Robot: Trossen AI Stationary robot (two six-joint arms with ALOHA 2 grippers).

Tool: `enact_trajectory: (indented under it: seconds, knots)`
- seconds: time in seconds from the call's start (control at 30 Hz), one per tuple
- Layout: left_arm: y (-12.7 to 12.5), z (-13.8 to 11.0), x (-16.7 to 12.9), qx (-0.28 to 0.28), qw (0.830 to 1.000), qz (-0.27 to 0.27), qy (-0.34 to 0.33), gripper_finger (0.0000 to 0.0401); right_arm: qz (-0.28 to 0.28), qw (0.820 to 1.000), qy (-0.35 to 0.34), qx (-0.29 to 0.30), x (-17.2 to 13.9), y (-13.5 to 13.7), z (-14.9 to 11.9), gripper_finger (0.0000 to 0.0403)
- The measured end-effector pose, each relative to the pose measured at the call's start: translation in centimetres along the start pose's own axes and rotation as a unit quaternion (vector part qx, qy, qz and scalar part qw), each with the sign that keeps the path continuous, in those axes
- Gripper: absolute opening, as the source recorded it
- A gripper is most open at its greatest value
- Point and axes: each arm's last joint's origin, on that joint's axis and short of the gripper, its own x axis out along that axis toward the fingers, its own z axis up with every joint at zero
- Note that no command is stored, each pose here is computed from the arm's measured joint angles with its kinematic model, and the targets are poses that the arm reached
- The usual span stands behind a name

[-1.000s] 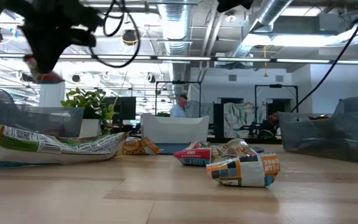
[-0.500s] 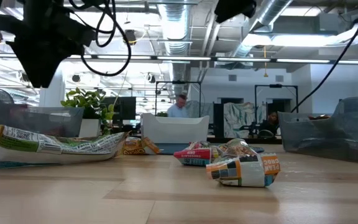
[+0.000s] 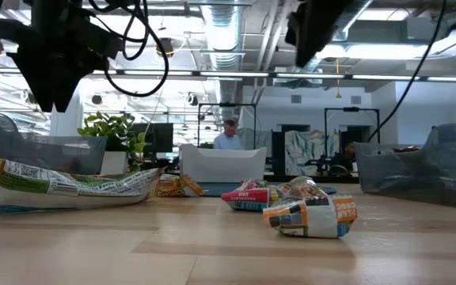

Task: Pick and place Granola Bars by type
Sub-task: Put the yellow granola bar into the right black bin

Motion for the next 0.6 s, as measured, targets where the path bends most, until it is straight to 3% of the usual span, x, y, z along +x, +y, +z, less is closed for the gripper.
enact_trajectory:
  seconds: [0.17, 0.33, 0.6]
  knots:
    - [0.1, -0.2, -0.3, 0.041, 0.999, 0.007, -0.009, 0.0128, 0.022, 0.995, -0.005, -0.098, 4.6, 3.2, 0.7, 0.0118]
    - [0.4, -0.6, -0.7, 0.050, 0.998, 0.020, -0.025, 0.0128, 0.051, 0.991, -0.001, -0.127, 8.4, 4.7, 0.9, 0.0118]
    - [1.0, -1.9, -2.2, 0.046, 0.996, 0.022, -0.074, 0.0128, 0.001, 0.990, -0.007, -0.140, 8.9, 3.4, 1.3, 0.0118]
